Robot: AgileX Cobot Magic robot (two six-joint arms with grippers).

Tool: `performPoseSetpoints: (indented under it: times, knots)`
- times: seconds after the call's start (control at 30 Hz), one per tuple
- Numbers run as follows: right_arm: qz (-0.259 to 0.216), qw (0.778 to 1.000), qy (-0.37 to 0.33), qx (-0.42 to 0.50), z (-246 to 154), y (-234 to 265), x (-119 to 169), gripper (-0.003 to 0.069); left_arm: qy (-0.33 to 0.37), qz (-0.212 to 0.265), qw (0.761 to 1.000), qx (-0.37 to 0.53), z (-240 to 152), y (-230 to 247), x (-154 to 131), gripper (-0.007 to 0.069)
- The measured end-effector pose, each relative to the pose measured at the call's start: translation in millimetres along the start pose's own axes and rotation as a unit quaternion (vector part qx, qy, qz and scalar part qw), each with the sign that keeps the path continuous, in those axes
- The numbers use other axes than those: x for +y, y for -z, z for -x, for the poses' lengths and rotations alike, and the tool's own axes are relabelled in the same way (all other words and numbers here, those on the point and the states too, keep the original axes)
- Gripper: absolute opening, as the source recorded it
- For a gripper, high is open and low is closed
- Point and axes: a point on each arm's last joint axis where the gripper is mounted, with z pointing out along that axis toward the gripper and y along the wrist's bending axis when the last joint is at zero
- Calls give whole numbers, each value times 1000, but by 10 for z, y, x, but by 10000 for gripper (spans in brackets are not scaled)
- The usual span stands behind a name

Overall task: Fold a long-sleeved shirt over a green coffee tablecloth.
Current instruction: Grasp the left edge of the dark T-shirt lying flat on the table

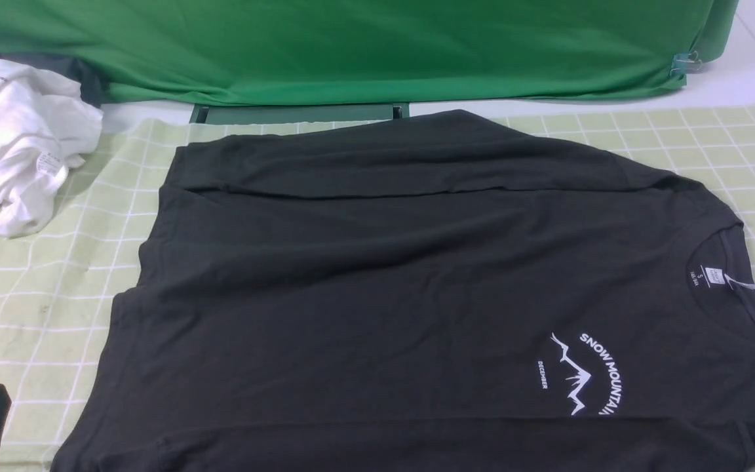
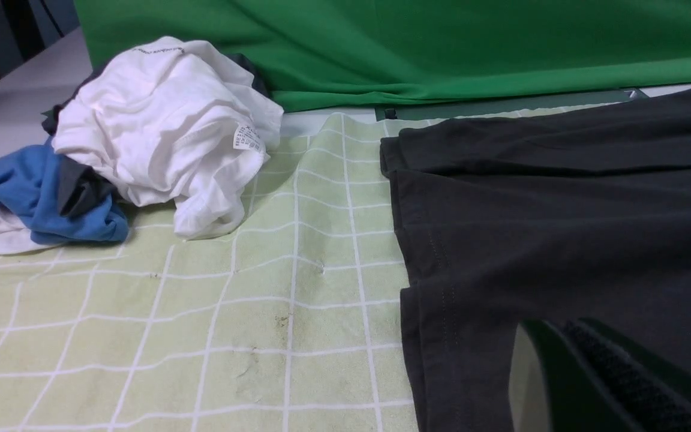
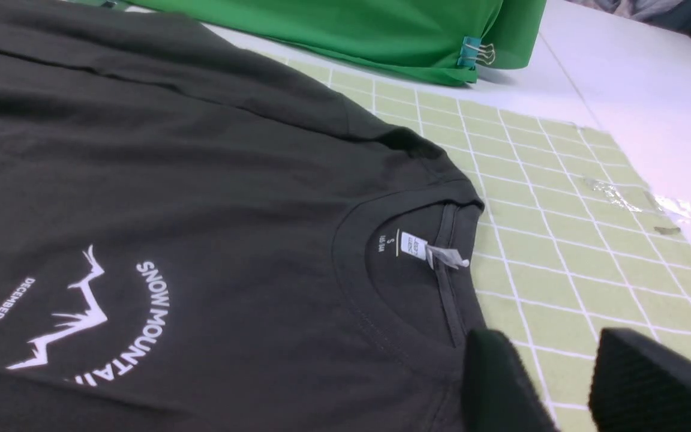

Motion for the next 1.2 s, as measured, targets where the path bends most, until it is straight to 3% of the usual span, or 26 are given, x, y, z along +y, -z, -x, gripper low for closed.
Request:
performPoseSetpoints:
  times: [0.3,0.57,1.03,1.13,1.2]
  knots:
    - [0,1000,0,0,0,0,0,241,-8,4,1000,-17,31,1,8,18]
    - [0,1000,0,-1,3,0,-1,241,147,3,981,-125,223,29,39,18]
    - [-5,1000,0,-25,45,1,-10,241,192,3,968,-158,278,46,61,18]
    - [-10,998,-25,-58,105,6,-20,241,244,-2,952,-183,318,61,77,18]
    - [-11,989,-103,-109,193,21,-39,241,316,-15,917,-242,412,107,115,18]
